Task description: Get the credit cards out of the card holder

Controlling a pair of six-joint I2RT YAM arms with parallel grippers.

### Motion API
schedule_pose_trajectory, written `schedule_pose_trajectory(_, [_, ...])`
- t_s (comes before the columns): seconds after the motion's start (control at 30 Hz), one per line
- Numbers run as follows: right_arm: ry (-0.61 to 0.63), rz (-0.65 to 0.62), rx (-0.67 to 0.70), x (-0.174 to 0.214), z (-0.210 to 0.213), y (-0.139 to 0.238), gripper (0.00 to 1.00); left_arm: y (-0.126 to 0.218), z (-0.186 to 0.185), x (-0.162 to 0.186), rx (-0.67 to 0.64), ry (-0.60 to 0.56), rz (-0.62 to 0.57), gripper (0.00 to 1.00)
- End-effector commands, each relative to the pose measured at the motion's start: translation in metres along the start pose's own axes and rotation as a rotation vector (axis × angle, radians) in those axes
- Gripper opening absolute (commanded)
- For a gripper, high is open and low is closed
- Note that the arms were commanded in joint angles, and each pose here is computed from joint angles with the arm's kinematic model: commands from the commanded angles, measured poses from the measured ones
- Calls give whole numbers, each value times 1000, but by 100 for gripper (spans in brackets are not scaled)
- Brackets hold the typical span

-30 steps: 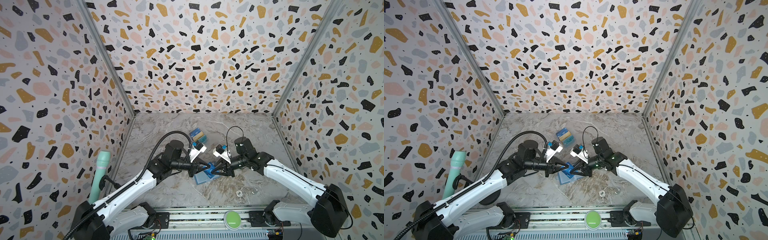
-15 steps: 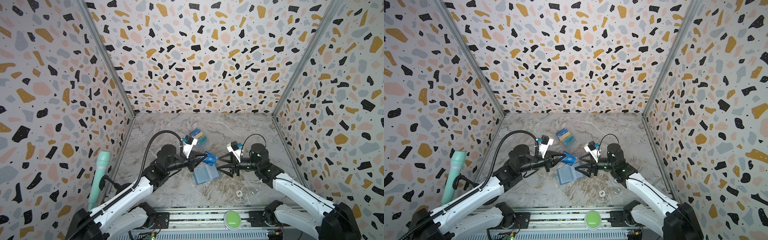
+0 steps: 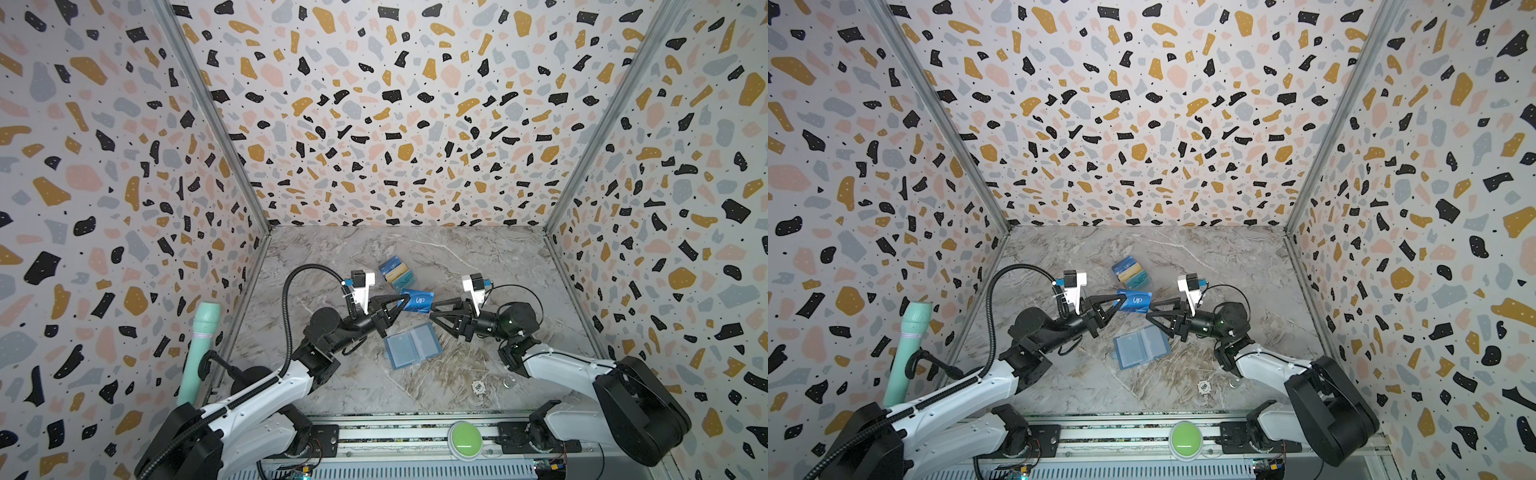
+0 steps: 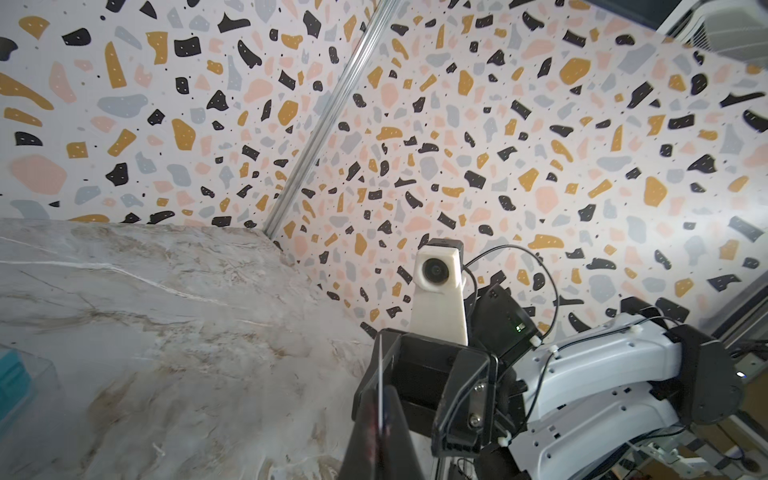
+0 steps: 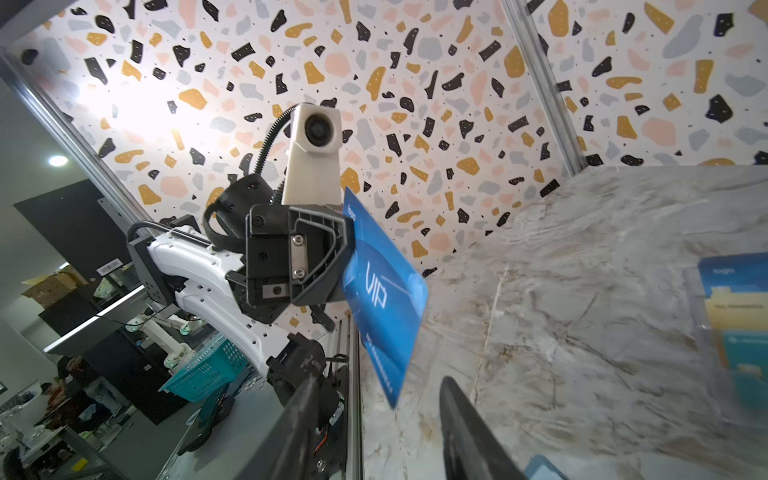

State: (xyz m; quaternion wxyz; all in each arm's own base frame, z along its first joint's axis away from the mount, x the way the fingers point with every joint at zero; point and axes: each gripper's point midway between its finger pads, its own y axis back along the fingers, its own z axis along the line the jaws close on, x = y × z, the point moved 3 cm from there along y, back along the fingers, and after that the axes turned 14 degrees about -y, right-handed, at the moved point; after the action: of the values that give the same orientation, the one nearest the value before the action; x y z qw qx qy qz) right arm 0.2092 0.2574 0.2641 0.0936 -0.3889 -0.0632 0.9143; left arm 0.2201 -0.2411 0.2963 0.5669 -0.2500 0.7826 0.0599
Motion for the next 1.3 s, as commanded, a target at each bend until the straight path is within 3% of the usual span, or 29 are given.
schedule_pose_trajectory(0.0, [87, -63, -139, -23, 34, -11, 40, 5, -14, -31, 69, -5, -158, 0])
schedule_pose_trajectory(0.33, [76, -85, -178, -26, 40, -18, 23, 16, -13, -32, 70, 44, -241, 0])
schedule_pose_trajectory(0.43, [65, -79, -195, -28, 42, -19, 18, 15, -13, -30, 87, 77, -235, 0])
schedule_pose_trajectory(0.6, [43, -67, -209, -29, 41, -23, 1, 15, -13, -29, 93, 85, -239, 0])
schedule_pose_trajectory(0.7, [41, -61, -203, -29, 40, -22, 0, 10, -13, -25, 100, 90, -199, 0])
schedule_pose_trajectory(0.73, [36, -56, -192, -30, 38, -21, 0, 7, -13, -23, 102, 83, -169, 6])
schedule_pose_trajectory(0.8, [29, -32, -153, -30, 33, -15, 0, -1, -12, -18, 87, 33, -84, 26])
schedule_pose_trajectory(0.97, [53, 87, 4, -22, 21, 6, 0, 2, -1, -9, -45, -158, 117, 51])
schedule_pose_trajectory(1.1, [96, 222, 189, -9, 13, 17, 0, 8, 2, -17, -76, -276, 233, 59])
schedule_pose_trajectory(1.27, [88, 313, 239, 6, 19, 30, 0, 5, 2, -24, -76, -407, 416, 60])
